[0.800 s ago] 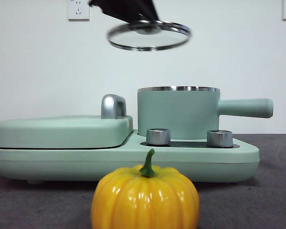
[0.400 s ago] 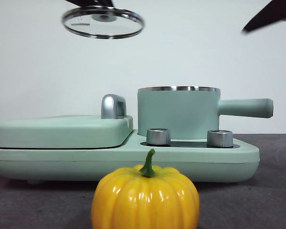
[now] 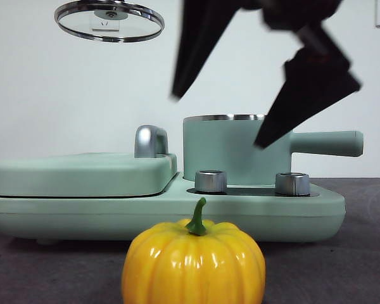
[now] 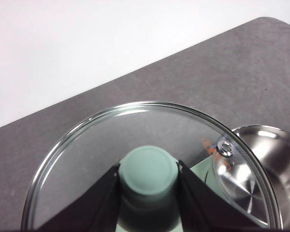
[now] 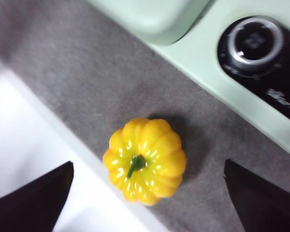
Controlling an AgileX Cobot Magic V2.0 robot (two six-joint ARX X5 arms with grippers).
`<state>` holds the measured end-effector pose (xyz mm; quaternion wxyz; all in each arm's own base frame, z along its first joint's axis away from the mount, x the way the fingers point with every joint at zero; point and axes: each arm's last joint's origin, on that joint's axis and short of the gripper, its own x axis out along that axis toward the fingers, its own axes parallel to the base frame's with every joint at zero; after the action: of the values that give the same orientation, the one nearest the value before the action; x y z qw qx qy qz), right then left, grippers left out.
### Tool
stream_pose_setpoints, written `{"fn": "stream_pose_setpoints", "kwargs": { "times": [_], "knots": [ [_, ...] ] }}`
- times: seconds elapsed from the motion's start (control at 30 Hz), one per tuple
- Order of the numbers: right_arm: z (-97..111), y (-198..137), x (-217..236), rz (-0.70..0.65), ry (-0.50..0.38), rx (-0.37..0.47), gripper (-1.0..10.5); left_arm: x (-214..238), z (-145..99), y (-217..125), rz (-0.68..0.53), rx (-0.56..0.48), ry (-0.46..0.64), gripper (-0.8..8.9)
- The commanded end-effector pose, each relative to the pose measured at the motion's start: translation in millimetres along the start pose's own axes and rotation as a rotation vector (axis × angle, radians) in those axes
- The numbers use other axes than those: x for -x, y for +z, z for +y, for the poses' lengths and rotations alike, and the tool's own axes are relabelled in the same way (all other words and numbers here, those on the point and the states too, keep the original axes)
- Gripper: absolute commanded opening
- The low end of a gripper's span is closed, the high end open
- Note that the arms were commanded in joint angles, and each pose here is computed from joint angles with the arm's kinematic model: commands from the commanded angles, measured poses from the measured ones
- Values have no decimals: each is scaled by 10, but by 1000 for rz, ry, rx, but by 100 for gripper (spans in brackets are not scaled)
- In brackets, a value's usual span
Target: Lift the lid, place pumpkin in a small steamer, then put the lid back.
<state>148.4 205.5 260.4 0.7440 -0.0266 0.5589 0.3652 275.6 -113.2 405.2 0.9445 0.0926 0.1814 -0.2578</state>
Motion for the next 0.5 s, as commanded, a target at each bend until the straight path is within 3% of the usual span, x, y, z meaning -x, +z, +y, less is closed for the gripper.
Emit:
{"fn": "stream_pose_setpoints", "kwargs": {
  "times": [0.03,0.23,0.5],
  "knots": [
    [137,56,-157,34,-20,27,563,73,12,119,-59,-9,9,87],
    [266,77,-452,109,-68,68,583,72,11,113,-52,-8,8,86],
    [272,33,-744,200,-102,83,583,72,10,106,-45,-8,7,86]
  ]
}}
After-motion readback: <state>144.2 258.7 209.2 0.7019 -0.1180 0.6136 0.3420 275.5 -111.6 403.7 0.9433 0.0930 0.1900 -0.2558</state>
